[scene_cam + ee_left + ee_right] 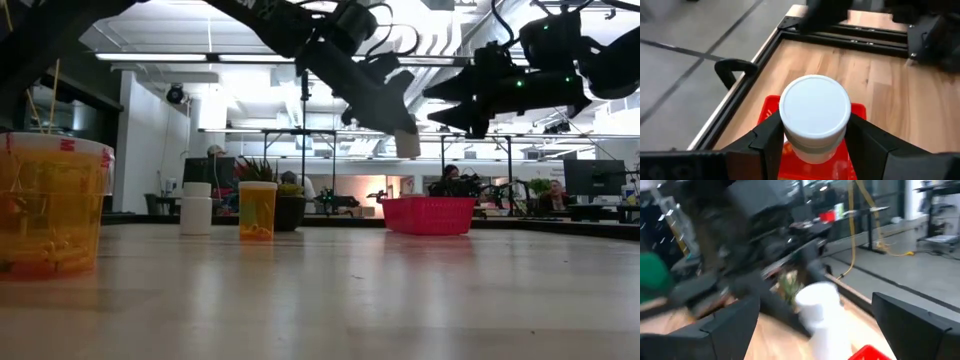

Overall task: Pick and place pill bottles into a basket
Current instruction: Put the top white pill bottle into the bin

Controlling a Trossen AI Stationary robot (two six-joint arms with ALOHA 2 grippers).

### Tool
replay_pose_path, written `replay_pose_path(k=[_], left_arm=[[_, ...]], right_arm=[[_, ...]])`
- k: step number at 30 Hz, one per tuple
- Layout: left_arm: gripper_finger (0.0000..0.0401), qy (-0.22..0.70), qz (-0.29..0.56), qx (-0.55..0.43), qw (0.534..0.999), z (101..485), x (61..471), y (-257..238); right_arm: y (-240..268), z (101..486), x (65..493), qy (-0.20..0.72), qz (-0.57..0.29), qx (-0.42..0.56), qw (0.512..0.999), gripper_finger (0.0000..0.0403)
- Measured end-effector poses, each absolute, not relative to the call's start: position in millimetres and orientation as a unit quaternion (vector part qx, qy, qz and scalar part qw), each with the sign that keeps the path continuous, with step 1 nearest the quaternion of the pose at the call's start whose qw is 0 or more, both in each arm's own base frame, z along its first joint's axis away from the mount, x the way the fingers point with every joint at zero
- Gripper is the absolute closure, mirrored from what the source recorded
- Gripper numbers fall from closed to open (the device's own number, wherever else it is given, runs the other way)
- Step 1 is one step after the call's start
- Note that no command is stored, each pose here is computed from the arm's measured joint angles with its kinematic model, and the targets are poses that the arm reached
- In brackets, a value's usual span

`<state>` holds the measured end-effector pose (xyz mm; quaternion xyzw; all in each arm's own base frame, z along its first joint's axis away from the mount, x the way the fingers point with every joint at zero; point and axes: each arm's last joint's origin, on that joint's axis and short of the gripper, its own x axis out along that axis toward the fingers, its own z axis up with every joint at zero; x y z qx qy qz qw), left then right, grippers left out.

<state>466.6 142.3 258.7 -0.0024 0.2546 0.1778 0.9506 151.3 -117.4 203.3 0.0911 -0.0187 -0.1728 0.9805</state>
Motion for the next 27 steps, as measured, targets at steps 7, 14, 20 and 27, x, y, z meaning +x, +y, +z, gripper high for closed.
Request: replay_pose_path(k=[7,14,20,27], left_arm=[[0.0185,0.230,0.146,-0.025,0.962,267,465,144],[0.0185,0.209,0.129,-0.026,0.969,270,469,141],[0.0185,0.189,0.132,-0.038,0.972,273,470,141],[0.0185,0.185,0.138,-0.046,0.972,271,472,141]], right_arm=[[-114,187,152,0.069,-0.181,0.059,0.979,0.0030],[-113,189,155,0.068,-0.190,0.012,0.979,0.0030],[-110,191,157,0.062,-0.200,-0.001,0.978,0.0030],[-105,192,161,0.057,-0.216,-0.021,0.974,0.0030]])
